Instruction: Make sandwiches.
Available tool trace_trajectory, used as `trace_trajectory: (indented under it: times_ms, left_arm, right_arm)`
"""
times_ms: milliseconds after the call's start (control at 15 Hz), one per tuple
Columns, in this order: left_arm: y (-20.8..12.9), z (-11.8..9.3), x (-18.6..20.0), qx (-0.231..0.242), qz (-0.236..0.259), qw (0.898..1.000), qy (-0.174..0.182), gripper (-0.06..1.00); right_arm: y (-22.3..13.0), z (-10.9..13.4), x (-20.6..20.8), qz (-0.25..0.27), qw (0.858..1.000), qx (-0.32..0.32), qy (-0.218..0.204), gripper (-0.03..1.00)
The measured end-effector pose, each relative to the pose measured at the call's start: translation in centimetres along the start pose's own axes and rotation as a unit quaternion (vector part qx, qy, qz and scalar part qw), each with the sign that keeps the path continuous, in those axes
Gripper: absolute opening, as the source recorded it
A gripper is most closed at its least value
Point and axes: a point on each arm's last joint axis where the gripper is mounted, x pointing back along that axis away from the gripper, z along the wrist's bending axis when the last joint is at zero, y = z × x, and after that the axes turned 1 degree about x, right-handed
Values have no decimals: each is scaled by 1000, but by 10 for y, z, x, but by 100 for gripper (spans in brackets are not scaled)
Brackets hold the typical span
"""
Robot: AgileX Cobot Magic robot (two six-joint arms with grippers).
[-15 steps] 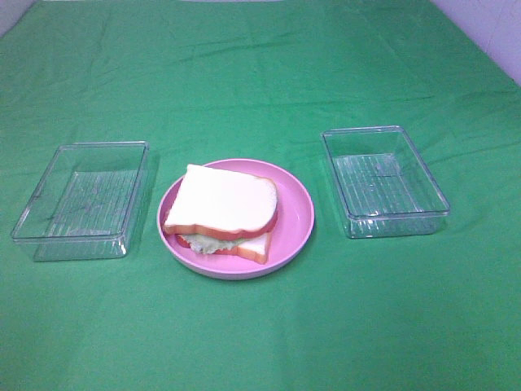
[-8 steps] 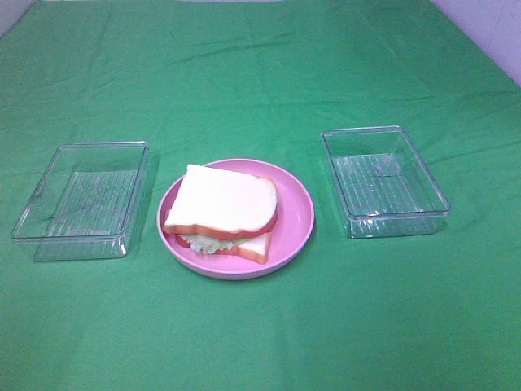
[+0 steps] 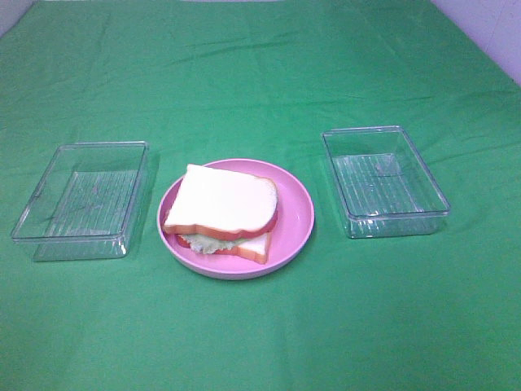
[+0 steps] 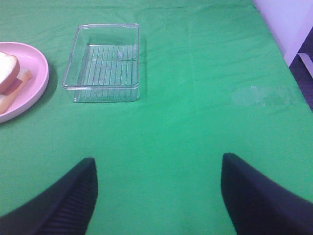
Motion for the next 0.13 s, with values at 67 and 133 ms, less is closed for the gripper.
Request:
trace_trajectory:
  times_ms: [67, 133]
  left_arm:
    - [0, 0, 0, 0, 0, 1000, 0, 83]
    - [0, 0, 0, 0, 0, 1000, 0, 83]
  right_arm:
    - [0, 0, 0, 0, 1000, 0, 0, 68]
    - [0, 0, 0, 0, 1000, 0, 0, 68]
